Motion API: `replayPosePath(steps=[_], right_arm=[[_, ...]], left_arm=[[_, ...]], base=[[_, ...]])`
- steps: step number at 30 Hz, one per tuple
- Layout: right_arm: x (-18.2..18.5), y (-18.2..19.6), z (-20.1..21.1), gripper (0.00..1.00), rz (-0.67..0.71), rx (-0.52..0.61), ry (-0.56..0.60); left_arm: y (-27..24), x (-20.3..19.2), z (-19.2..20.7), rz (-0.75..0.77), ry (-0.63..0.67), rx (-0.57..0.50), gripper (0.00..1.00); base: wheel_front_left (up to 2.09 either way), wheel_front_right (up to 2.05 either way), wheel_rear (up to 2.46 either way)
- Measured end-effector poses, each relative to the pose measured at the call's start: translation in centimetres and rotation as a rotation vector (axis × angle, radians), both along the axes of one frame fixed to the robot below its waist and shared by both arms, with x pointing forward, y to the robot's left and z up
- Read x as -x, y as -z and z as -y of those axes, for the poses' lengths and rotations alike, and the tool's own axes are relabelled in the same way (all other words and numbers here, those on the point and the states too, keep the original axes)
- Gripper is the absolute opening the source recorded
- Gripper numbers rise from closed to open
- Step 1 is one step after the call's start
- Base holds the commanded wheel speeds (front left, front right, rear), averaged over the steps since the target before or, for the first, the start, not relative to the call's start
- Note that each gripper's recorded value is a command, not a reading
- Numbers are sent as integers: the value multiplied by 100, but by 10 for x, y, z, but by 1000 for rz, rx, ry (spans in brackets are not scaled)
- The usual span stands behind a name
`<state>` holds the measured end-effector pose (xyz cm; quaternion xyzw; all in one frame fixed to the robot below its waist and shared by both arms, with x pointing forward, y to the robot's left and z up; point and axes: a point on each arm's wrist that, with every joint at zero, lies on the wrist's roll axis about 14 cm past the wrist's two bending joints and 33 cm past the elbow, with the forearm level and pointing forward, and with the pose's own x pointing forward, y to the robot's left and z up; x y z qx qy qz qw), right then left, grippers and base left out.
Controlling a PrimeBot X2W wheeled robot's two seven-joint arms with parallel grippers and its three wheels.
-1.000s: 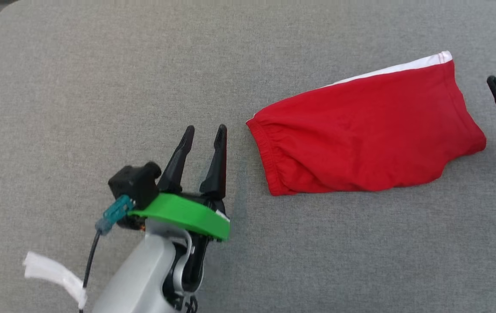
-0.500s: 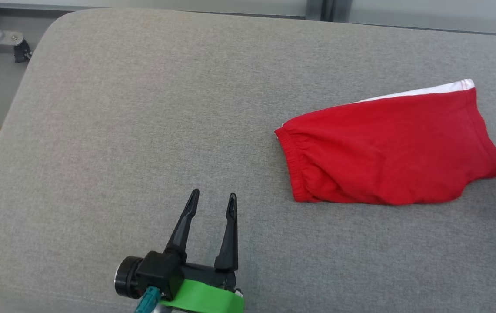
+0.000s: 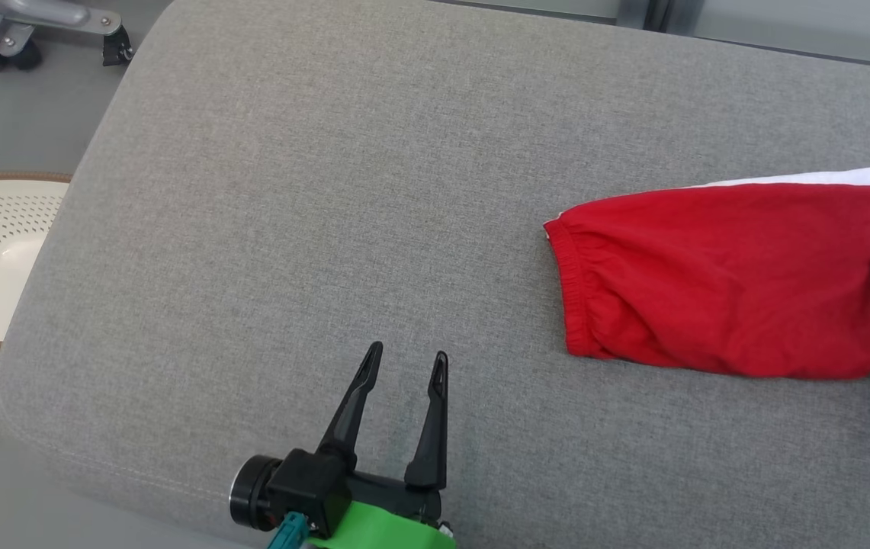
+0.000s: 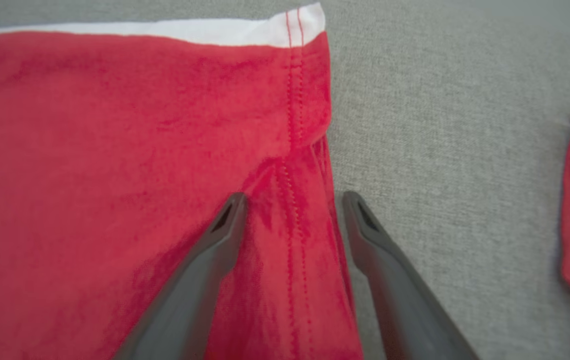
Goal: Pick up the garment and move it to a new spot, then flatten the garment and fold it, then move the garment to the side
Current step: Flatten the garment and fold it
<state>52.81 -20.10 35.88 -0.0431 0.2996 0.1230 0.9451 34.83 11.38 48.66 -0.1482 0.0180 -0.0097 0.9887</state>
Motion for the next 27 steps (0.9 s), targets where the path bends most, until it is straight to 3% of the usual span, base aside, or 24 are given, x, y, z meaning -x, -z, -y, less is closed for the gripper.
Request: replayPosePath(steps=[1,2,4,5,6,7,8,18,23,27], right_arm=[[0,1,-3,18,-3,-6,2],[1,2,-5,0,-5,-11,5],[2,1,-6,0,-7,-25,20],[3,0,-8,19,-8,-37,28],[3,-1,-8,28,-5,-40,33],[4,-2,-7,21,-2,-40,35],[5,-3,-5,0,-2,-37,40],[24,-24,41,0,50,31,94],[34,-51,89,0,115,117,138],[32,-80,103,0,187,138,149]], left_arm=[[0,0,1,-1,3,0,100],[1,0,1,-3,4,0,100],[2,-1,3,-4,10,0,100],[2,-1,4,-5,15,-2,100],[2,-1,5,-5,19,-2,100],[3,-1,6,-5,23,-5,100],[3,-2,8,-3,32,-10,100],[-3,-4,23,25,95,-4,100],[-5,-1,35,34,136,8,100],[-9,-1,42,49,160,13,100]], base=[[0,0,0],[0,0,0],[0,0,0],[0,0,0],[0,0,0],[0,0,0],[0,0,0],[0,0,0],[0,0,0],[0,0,0]])
